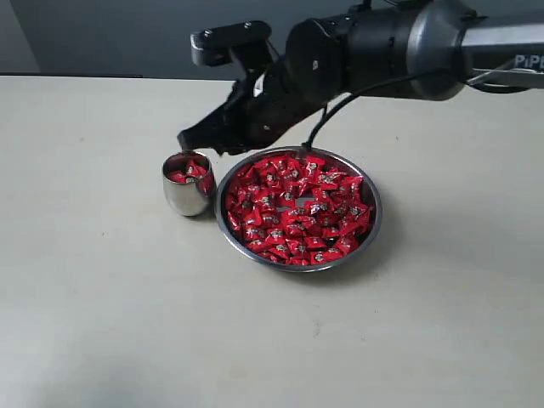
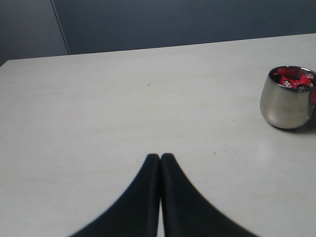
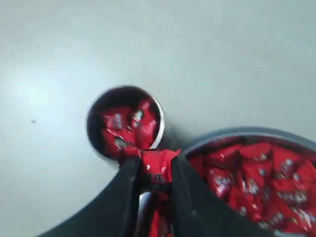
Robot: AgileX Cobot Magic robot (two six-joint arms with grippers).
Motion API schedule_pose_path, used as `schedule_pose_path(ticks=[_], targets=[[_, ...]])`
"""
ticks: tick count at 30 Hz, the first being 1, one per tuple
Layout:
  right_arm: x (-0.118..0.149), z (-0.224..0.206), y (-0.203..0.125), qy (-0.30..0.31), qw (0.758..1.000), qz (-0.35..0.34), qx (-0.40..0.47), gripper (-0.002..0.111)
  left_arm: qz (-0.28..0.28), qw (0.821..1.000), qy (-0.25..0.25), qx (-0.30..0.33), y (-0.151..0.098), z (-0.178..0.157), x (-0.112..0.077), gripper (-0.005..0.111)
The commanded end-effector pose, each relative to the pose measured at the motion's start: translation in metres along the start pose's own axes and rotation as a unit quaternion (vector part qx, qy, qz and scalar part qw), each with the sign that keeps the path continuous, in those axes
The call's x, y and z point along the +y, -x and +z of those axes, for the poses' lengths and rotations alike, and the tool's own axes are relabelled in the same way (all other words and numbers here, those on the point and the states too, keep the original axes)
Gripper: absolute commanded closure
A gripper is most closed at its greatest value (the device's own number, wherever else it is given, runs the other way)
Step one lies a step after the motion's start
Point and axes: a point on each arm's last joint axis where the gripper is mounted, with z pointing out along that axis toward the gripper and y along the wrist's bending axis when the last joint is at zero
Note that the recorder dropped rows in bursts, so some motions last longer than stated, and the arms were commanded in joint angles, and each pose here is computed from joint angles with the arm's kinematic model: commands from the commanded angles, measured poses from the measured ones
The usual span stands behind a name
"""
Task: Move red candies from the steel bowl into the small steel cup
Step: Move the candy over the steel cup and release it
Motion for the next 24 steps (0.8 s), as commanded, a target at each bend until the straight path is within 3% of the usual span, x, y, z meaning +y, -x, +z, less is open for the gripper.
schedule_pose_path(ticks=[1,8,24], targets=[[0.016,0.019,0.017,0.013,0.999,-0.021,-0.024,0.097,0.001,1.0,-0.002,-0.009,0.003,-0.001,0.0,0.106],[0.024,0.067,0.016,0.02,0.999,-0.03,0.011,0.097,0.001,1.0,-0.002,-0.009,0.003,-0.001,0.0,0.106],[0.025,0.085,0.005,0.012,0.998,-0.049,0.034,0.095,0.001,1.0,-0.002,-0.009,0.003,-0.001,0.0,0.106]])
